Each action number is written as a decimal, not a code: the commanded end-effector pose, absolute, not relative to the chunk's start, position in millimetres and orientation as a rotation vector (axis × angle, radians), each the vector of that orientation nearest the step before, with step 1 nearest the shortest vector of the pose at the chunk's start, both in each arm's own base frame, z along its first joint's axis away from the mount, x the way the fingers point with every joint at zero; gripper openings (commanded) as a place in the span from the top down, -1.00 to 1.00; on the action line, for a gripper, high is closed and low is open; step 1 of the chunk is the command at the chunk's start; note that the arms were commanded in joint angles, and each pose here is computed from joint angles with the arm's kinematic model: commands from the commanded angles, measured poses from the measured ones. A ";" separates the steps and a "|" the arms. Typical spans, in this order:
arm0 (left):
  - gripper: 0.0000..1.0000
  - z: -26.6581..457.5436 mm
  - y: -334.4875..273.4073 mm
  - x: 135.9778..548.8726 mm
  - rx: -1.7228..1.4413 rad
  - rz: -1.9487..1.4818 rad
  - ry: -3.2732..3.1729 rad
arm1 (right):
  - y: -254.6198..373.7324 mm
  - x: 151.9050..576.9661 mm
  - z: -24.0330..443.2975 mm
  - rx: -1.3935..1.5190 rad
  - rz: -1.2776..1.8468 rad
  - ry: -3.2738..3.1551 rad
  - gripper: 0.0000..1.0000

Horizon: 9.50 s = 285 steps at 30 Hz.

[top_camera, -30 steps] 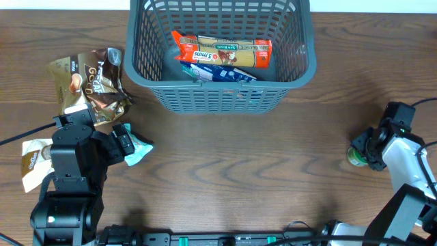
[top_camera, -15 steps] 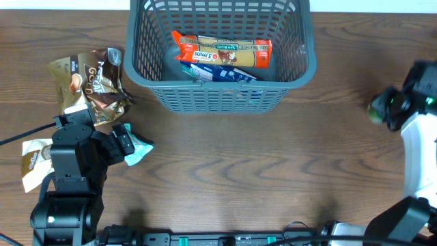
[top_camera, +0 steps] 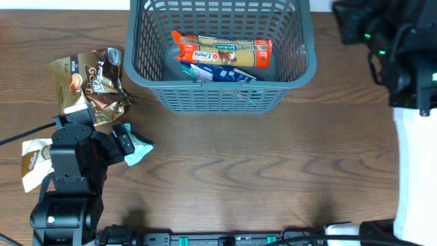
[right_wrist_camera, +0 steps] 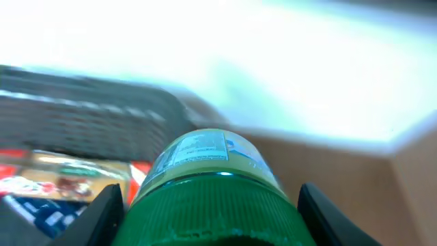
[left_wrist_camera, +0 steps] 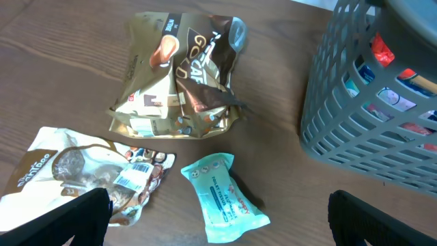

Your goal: Pack container

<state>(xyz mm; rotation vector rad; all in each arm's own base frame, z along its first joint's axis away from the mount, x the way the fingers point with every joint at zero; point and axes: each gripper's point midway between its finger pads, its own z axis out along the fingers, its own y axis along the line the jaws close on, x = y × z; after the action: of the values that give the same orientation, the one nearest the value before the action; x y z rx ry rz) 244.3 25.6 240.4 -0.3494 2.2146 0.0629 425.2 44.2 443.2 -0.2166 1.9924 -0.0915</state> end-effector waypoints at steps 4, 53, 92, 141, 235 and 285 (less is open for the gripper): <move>-0.97 249.5 27.5 244.8 -0.362 0.062 2.189 | 154.3 449.7 439.1 -0.772 -0.109 1.790 0.98; -0.97 245.7 27.5 241.8 -0.363 0.067 2.208 | 259.0 479.6 195.5 -1.123 0.164 2.255 -0.50; -0.97 280.4 54.3 237.2 -1.229 -0.030 2.536 | -121.3 409.5 287.0 0.648 0.134 2.537 -0.99; -0.97 12.8 18.1 280.1 -0.989 -0.142 2.750 | -90.5 449.9 168.3 0.420 0.173 2.829 -0.98; -0.97 458.2 -119.2 472.7 0.458 0.176 1.715 | -89.0 445.0 167.0 0.340 0.165 2.858 -0.99; -0.16 -34.7 141.4 431.3 -0.448 -0.158 3.137 | -85.3 443.3 166.4 0.361 0.173 2.867 -0.99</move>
<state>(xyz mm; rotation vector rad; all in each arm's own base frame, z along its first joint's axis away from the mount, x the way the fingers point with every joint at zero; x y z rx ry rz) 445.1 160.6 31.8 -0.5105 3.0093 0.0169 442.4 -93.0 170.1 0.3743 2.8525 0.1601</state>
